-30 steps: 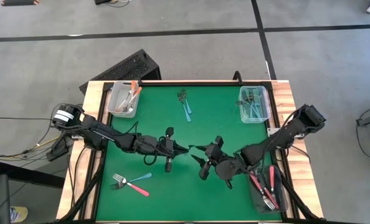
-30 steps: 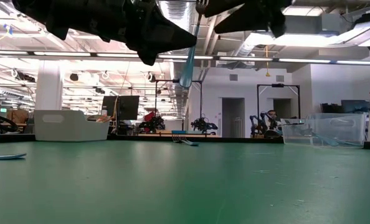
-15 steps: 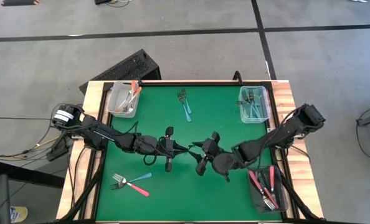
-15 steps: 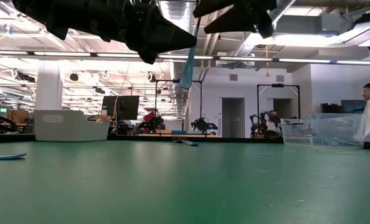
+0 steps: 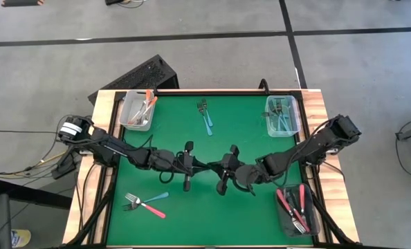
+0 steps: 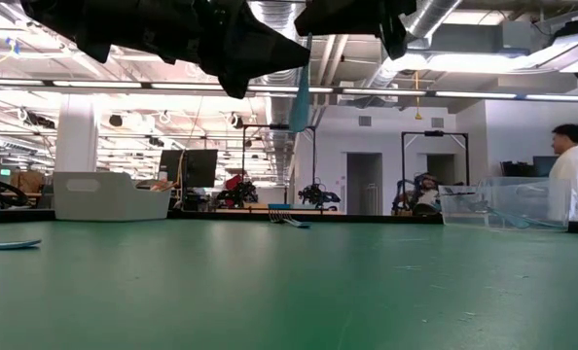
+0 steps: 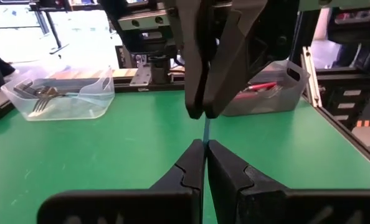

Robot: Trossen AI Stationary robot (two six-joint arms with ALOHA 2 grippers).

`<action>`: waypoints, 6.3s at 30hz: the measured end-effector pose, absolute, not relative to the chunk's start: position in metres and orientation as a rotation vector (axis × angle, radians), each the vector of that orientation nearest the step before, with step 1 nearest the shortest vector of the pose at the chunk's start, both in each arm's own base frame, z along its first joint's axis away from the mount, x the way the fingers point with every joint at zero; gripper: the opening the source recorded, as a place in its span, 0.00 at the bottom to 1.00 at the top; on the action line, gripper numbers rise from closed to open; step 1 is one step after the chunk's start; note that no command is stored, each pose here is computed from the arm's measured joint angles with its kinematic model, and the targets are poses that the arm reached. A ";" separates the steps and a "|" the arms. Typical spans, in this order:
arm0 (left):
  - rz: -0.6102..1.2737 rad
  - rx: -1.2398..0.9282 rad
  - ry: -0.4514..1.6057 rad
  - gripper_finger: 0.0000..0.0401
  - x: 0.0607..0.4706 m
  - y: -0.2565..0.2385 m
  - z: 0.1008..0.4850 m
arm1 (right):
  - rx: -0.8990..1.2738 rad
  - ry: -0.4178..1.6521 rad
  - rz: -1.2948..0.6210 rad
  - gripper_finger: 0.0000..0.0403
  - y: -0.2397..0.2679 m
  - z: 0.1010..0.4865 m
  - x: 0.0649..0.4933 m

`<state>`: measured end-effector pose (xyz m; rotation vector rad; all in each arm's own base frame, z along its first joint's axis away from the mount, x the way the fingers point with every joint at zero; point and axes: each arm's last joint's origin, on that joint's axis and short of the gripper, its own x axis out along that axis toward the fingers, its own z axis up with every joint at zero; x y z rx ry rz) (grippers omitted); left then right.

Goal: Sort silverware by color (type)
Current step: Put the blue fork into the transparent bin

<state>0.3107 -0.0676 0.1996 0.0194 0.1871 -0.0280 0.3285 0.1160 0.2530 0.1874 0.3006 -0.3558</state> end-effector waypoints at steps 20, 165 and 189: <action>-0.001 -0.021 0.182 0.00 0.311 -0.067 0.200 | 0.159 0.363 -0.368 0.04 0.114 0.248 0.326; 0.211 -0.340 1.195 0.17 0.163 -0.158 0.159 | 0.287 0.677 -0.515 0.62 0.105 0.234 0.284; 0.346 -0.247 1.381 0.07 0.156 -0.154 0.137 | 0.272 0.689 -0.512 0.62 0.105 0.234 0.284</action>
